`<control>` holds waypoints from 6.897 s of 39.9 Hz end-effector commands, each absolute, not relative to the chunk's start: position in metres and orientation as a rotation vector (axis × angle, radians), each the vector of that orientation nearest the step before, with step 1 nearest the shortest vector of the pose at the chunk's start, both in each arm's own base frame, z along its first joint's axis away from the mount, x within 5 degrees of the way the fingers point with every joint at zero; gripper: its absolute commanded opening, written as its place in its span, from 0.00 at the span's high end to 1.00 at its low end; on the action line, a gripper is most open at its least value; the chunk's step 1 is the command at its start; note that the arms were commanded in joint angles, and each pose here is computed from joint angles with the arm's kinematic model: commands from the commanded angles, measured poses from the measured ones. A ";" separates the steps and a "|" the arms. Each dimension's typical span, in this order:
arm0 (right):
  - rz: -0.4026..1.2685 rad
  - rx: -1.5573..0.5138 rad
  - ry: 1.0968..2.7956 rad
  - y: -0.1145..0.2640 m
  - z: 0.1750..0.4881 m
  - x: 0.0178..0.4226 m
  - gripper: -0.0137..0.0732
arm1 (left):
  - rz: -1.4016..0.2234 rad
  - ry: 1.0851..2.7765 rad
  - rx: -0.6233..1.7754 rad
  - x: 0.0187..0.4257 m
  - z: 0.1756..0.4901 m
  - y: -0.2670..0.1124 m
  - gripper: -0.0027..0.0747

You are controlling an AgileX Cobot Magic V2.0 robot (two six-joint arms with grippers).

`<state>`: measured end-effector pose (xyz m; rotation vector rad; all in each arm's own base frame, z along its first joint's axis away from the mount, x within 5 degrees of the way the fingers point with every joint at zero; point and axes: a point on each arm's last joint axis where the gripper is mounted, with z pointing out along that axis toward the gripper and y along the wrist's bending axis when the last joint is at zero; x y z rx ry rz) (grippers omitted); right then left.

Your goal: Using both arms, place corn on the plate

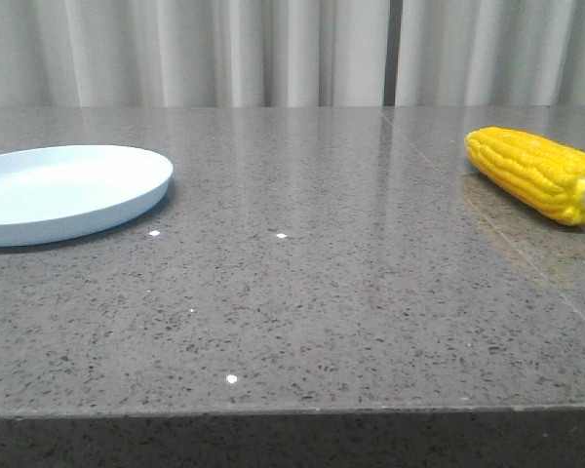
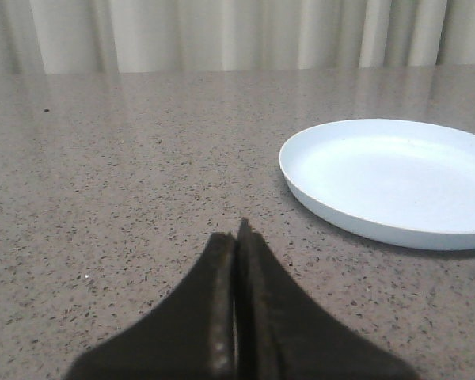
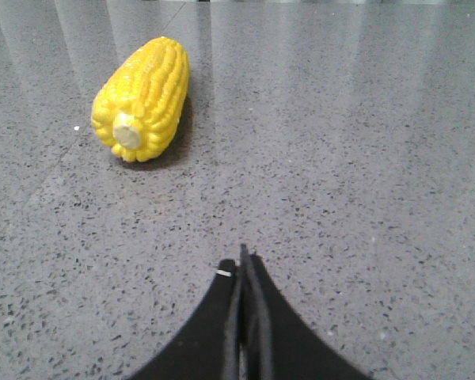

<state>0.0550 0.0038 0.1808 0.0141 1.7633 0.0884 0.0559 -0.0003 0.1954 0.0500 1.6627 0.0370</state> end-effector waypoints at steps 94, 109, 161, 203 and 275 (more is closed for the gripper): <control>0.085 0.004 1.647 0.005 0.357 0.088 0.21 | 0.030 1.513 0.044 0.090 0.369 -0.001 0.14; 0.085 0.004 1.647 0.005 0.357 0.088 0.21 | -0.035 2.122 0.039 0.180 0.350 -0.005 0.25; 0.085 0.004 1.647 0.005 0.357 0.088 0.21 | -0.209 2.566 0.135 0.313 0.305 -0.044 0.99; 0.085 0.004 1.648 0.005 0.357 0.088 0.21 | -0.379 2.523 0.404 0.319 0.306 -0.134 0.41; 0.245 -0.004 2.140 0.025 0.362 0.201 0.13 | -0.037 1.552 0.137 0.023 0.323 0.008 0.99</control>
